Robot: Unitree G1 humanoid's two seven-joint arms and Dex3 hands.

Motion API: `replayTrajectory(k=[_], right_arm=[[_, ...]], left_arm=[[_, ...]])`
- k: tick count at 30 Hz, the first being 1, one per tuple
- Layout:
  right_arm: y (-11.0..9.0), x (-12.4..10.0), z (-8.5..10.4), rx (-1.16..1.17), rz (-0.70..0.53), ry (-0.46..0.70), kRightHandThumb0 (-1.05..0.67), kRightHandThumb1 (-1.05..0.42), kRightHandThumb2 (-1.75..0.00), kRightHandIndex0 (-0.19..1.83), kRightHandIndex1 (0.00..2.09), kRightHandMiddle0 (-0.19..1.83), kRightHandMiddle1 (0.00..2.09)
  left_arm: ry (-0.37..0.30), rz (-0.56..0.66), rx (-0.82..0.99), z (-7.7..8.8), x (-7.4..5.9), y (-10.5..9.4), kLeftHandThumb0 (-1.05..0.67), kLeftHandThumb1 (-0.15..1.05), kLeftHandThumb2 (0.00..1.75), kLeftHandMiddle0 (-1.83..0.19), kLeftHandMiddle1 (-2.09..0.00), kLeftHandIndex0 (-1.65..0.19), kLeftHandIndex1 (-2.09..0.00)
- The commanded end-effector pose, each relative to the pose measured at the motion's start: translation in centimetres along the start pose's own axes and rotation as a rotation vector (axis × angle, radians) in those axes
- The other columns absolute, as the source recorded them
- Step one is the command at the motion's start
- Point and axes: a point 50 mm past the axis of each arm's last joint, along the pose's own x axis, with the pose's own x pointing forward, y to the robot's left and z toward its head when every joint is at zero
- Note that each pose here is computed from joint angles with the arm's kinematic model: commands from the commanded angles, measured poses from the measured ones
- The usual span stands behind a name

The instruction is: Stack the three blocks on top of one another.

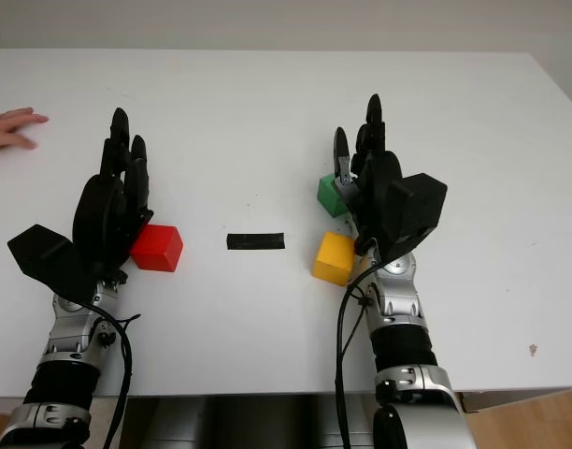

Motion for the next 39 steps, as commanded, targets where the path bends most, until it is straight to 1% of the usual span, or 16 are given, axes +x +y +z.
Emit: replayTrajectory(k=[1, 9, 14, 16, 18, 22, 23, 25, 27, 29, 31, 33, 36, 39], right_arm=[[-0.2, 0.1, 0.5, -0.006, -0.005, -0.021, -0.57, -1.05, -0.56, -0.17, 0.05, -0.15, 0.04], [-0.3, 0.2, 0.6, -0.015, -0.006, -0.021, -0.58, -1.05, -0.55, -0.16, 0.05, -0.15, 0.05], [-0.7, 0.2, 1.0, -0.026, 0.003, -0.034, -0.60, -1.05, -0.54, -0.15, 0.06, -0.13, 0.05], [-0.9, 0.2, 1.4, -0.009, 0.006, -0.047, -0.62, -1.05, -0.52, -0.14, 0.07, -0.12, 0.06], [-1.1, 0.1, 2.1, -0.006, 0.018, -0.062, -0.64, -1.05, -0.50, -0.14, 0.06, -0.12, 0.06], [-1.6, 0.0, 3.5, -0.056, 0.053, -0.105, -0.60, -1.05, -0.54, -0.14, 0.06, -0.12, 0.06], [-1.7, 0.0, 3.8, -0.064, 0.057, -0.111, -0.59, -1.05, -0.56, -0.14, 0.06, -0.12, 0.06], [-2.0, -0.1, 4.3, -0.067, 0.064, -0.118, -0.59, -1.05, -0.55, -0.15, 0.06, -0.12, 0.07], [-2.3, 0.0, 4.8, -0.072, 0.065, -0.121, -0.59, -1.05, -0.54, -0.14, 0.06, -0.11, 0.07], [-2.6, 0.0, 5.2, -0.079, 0.068, -0.126, -0.59, -1.05, -0.54, -0.14, 0.06, -0.11, 0.07], [-2.7, 0.0, 5.4, -0.080, 0.067, -0.128, -0.60, -1.05, -0.54, -0.15, 0.06, -0.12, 0.06], [-2.8, 0.0, 5.5, -0.084, 0.066, -0.130, -0.61, -1.05, -0.54, -0.16, 0.05, -0.14, 0.06], [-2.9, -0.1, 5.6, -0.079, 0.058, -0.130, -0.60, -1.05, -0.54, -0.16, 0.05, -0.14, 0.06], [-3.0, -0.2, 5.5, -0.071, 0.052, -0.124, -0.58, -1.05, -0.54, -0.16, 0.05, -0.14, 0.05]], left_arm=[[-0.020, -0.005, -0.005, 0.3, 0.1, -0.2, -0.78, 1.05, 0.56, 0.19, 0.00, 0.19, 0.00], [-0.017, -0.007, -0.002, 0.2, 0.3, -0.2, -0.78, 1.05, 0.56, 0.19, 0.00, 0.19, 0.00], [-0.041, -0.009, -0.002, 0.5, 0.2, -0.1, -0.76, 1.05, 0.56, 0.19, 0.00, 0.19, 0.00], [-0.060, -0.010, 0.018, 1.0, 0.0, 0.1, -0.76, 1.05, 0.54, 0.19, 0.00, 0.19, 0.00], [-0.076, 0.013, 0.087, 2.0, -0.1, 0.7, -0.76, 1.05, 0.54, 0.18, -0.01, 0.19, 0.00], [-0.108, 0.053, 0.288, 4.8, -0.1, 2.3, -0.74, 1.05, 0.42, -0.10, -0.11, -0.01, -0.10], [-0.109, 0.058, 0.334, 5.5, -0.1, 2.7, -0.74, 1.05, 0.37, -0.19, -0.12, -0.09, -0.13], [-0.108, 0.058, 0.396, 6.7, -0.2, 3.4, -0.71, 1.05, 0.27, -0.27, -0.11, -0.17, -0.16], [-0.104, 0.016, 0.496, 8.1, -0.3, 4.5, -0.70, 1.05, 0.18, -0.34, -0.11, -0.25, -0.19], [-0.049, -0.041, 0.635, 9.2, -0.3, 5.6, -0.71, 1.04, 0.12, -0.36, -0.09, -0.31, -0.20], [0.010, -0.094, 0.758, 10.2, -0.3, 6.4, -0.76, 1.04, 0.08, -0.36, -0.07, -0.39, -0.18], [0.034, -0.143, 0.863, 11.1, -0.2, 6.8, -0.74, 0.99, 0.05, -0.35, -0.05, -0.46, -0.17], [0.068, -0.223, 1.034, 12.0, -0.3, 7.0, -0.78, 0.98, 0.05, -0.29, -0.03, -0.51, -0.14], [0.089, -0.288, 1.111, 12.5, -0.3, 7.0, -0.78, 0.96, 0.04, -0.26, -0.04, -0.56, -0.15]])
